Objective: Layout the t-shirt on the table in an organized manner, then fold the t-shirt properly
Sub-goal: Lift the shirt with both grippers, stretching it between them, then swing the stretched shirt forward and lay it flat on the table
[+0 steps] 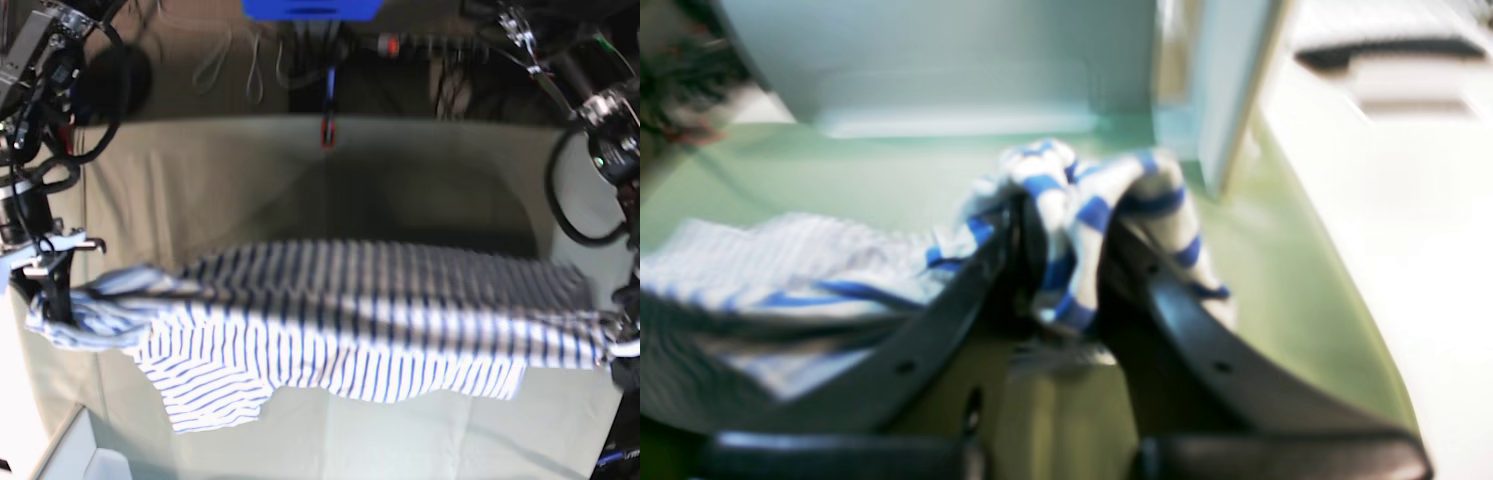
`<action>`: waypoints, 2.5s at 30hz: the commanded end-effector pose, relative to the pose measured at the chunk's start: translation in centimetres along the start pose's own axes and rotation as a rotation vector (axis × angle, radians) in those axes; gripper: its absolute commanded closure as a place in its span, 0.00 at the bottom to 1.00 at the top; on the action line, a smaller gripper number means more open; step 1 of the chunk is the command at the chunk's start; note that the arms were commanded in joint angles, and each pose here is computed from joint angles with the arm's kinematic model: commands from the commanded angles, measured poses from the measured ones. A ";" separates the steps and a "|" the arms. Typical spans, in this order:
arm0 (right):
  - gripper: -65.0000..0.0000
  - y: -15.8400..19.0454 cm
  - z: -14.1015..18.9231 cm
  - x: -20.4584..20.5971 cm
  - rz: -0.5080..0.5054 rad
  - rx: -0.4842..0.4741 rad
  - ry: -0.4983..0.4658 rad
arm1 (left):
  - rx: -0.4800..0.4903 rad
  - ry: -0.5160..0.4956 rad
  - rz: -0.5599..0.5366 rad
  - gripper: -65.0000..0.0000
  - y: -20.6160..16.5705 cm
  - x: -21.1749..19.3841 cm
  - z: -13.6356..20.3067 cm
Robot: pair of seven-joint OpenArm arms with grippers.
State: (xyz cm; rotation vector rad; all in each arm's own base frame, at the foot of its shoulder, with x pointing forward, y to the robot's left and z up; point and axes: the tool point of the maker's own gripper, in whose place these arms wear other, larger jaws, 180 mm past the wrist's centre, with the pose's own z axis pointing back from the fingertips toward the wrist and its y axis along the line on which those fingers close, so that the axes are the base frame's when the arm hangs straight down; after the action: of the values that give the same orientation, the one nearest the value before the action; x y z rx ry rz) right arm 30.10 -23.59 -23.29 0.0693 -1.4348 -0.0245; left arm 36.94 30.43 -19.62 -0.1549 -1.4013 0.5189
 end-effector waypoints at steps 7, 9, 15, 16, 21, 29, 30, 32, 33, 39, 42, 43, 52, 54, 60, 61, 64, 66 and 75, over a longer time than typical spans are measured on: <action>1.00 1.7 1.3 0.6 -0.010 0.057 -0.053 | 0.031 0.001 0.051 1.00 2.1 -1.6 1.8; 1.00 1.2 2.2 -0.6 0.006 0.057 -0.011 | 0.037 0.021 0.032 1.00 2.3 -2.5 3.0; 1.00 1.5 4.6 -2.7 -0.027 0.045 0.019 | 0.115 0.018 0.081 1.00 5.1 -3.1 5.8; 1.00 2.1 4.5 -2.7 -0.040 0.055 0.012 | 0.127 0.025 0.094 1.00 5.9 -3.1 5.2; 1.00 2.9 5.3 -4.2 -0.040 0.088 0.063 | 0.110 0.048 0.129 1.00 6.6 -3.6 5.9; 1.00 3.8 4.3 -4.2 -0.029 0.133 0.067 | 0.116 0.046 0.192 1.00 8.1 -3.2 5.0; 1.00 3.3 4.4 -4.2 -0.014 0.129 0.074 | 0.113 0.039 0.182 1.00 7.9 -3.0 5.2; 1.00 3.6 5.0 -4.3 -0.028 0.120 0.072 | 0.134 0.050 0.181 1.00 8.9 -3.2 5.2; 1.00 3.9 5.3 -4.3 -0.039 0.117 0.071 | 0.141 0.050 0.186 1.00 9.2 -3.3 5.2; 1.00 3.9 4.4 -4.1 -0.045 0.121 0.058 | 0.164 0.037 0.213 1.00 10.4 -2.8 4.6; 1.00 3.0 4.4 -4.4 -0.021 0.118 0.074 | 0.148 0.026 0.187 1.00 9.7 -2.2 4.8; 1.00 3.4 4.5 -4.2 -0.032 0.119 0.066 | 0.163 0.041 0.199 1.00 10.3 -2.8 4.8; 1.00 2.7 3.8 -4.2 -0.025 0.113 0.062 | 0.168 0.052 0.226 1.00 10.6 -3.4 4.0; 1.00 2.8 3.9 -4.2 -0.023 0.117 0.065 | 0.171 0.054 0.227 1.00 10.8 -3.4 4.0; 1.00 2.9 3.7 -4.2 -0.024 0.120 0.062 | 0.169 0.051 0.227 1.00 10.7 -3.3 4.0; 1.00 2.9 3.7 -4.2 -0.024 0.120 0.062 | 0.168 0.050 0.227 1.00 10.7 -3.3 4.0; 1.00 2.8 3.8 -4.0 -0.023 0.114 0.055 | 0.172 0.048 0.227 1.00 10.8 -3.2 4.1; 1.00 2.8 3.8 -3.9 -0.025 0.114 0.049 | 0.175 0.046 0.226 1.00 10.9 -3.2 4.2; 1.00 1.5 4.8 -0.4 -0.008 0.047 -0.077 | 0.083 -0.069 0.113 1.00 6.7 1.5 6.1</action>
State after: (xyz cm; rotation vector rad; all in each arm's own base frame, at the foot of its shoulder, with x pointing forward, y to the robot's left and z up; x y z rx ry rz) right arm 25.14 -22.10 -25.01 0.1141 -1.4327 -0.0127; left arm 29.33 35.25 -21.94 -0.1712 -1.3728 0.7052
